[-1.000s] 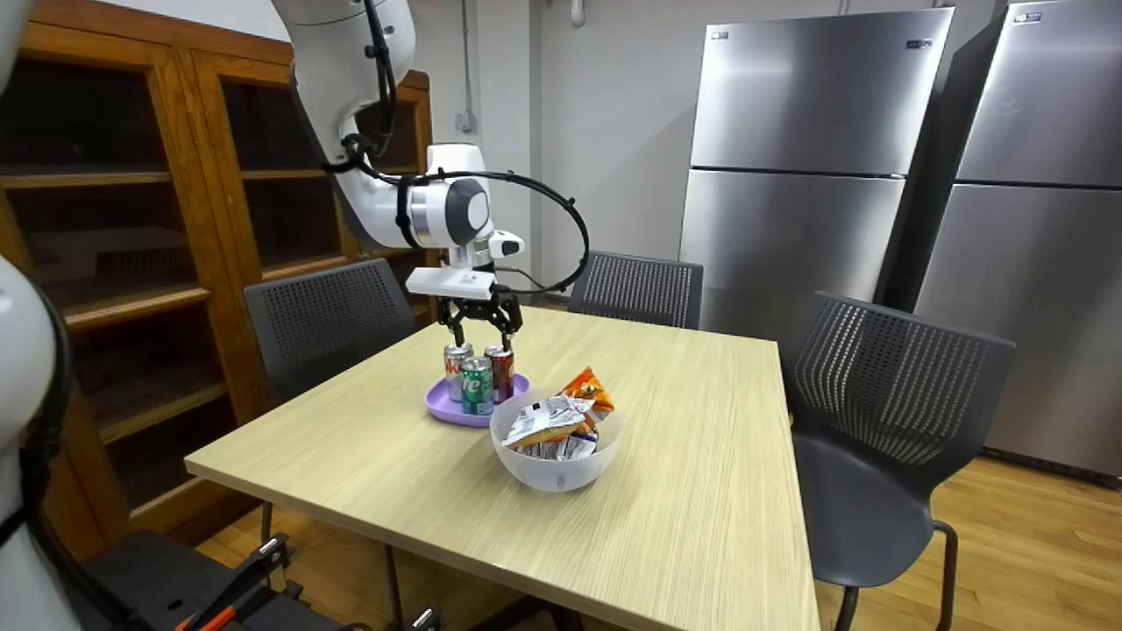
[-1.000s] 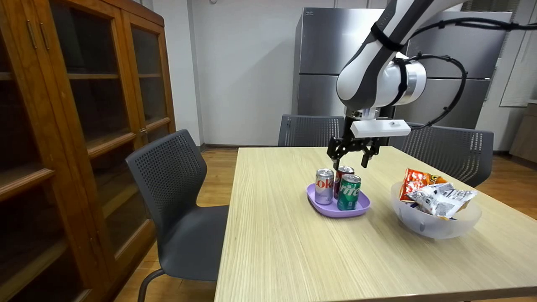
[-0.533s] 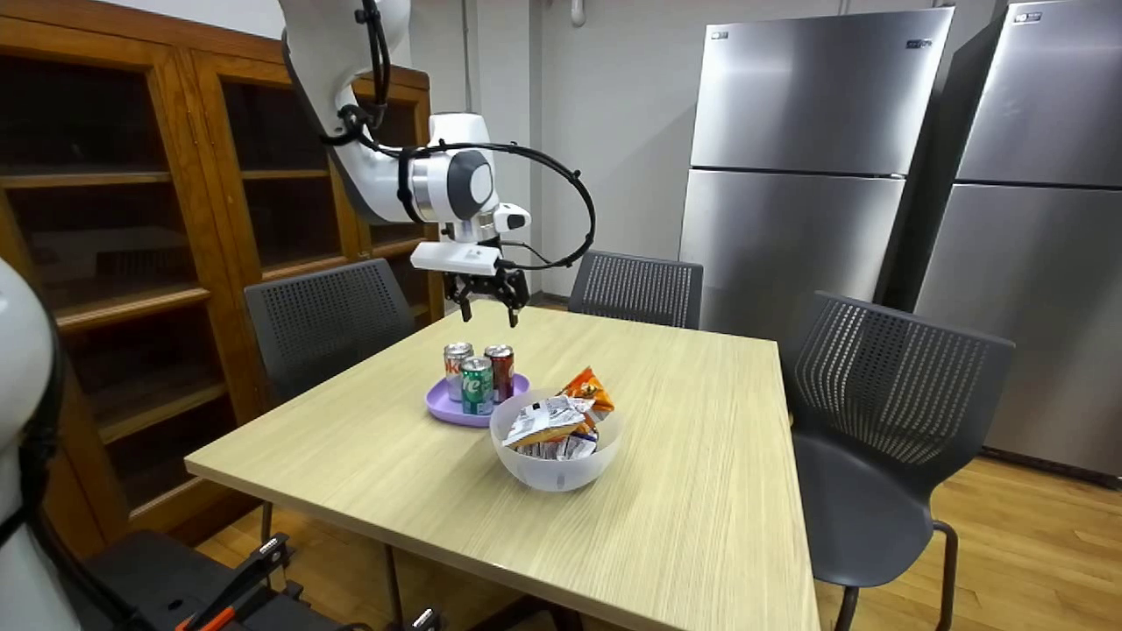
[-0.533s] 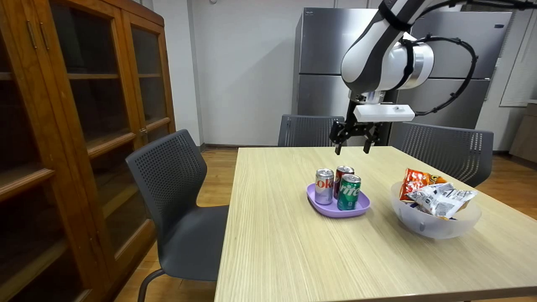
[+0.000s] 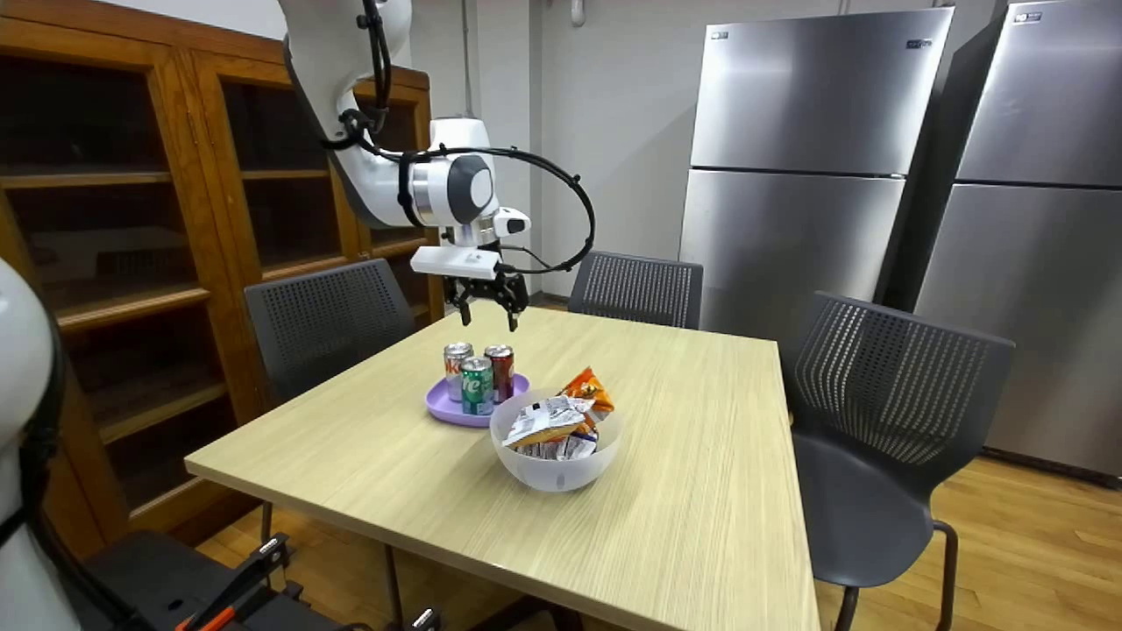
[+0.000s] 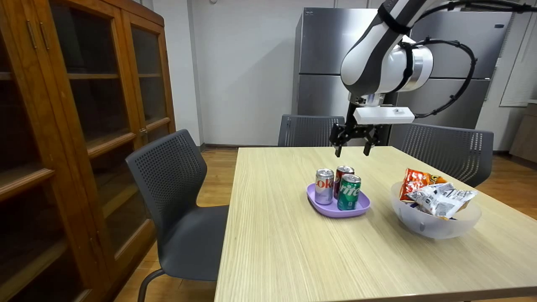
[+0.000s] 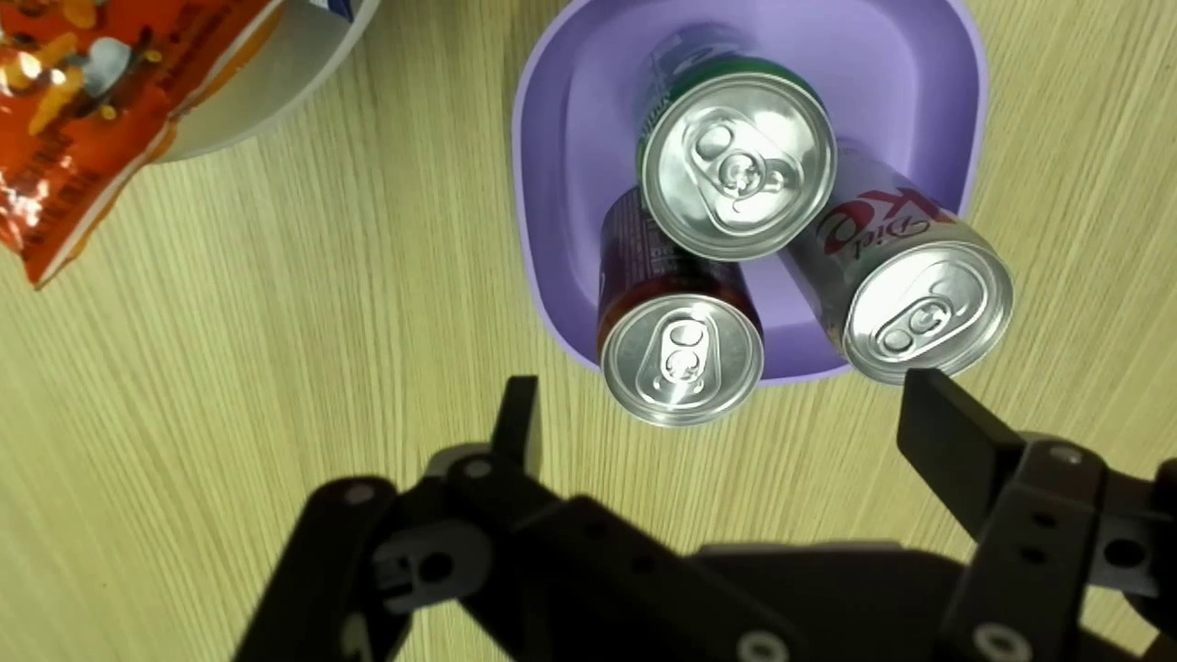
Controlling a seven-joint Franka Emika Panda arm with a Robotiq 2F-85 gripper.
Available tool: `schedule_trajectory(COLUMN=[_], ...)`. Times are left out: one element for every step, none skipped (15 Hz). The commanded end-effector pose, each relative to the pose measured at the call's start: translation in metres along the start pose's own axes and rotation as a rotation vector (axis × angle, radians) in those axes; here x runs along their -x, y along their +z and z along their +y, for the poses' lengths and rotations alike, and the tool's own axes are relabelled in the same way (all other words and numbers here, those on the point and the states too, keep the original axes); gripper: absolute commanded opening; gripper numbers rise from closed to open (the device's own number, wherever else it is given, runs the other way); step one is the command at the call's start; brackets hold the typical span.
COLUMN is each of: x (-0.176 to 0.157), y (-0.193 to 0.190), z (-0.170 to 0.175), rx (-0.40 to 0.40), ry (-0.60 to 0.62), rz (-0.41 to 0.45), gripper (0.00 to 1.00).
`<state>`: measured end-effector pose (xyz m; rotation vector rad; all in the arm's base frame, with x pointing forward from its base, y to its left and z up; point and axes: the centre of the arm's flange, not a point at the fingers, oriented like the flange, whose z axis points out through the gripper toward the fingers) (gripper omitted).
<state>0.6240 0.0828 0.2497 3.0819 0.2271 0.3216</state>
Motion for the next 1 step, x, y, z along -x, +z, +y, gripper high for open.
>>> schedule_trajectory(x=[0.0], y=[0.0], z=[0.0], rx=[0.0], ry=[0.0], rz=[0.0], gripper=[1.0])
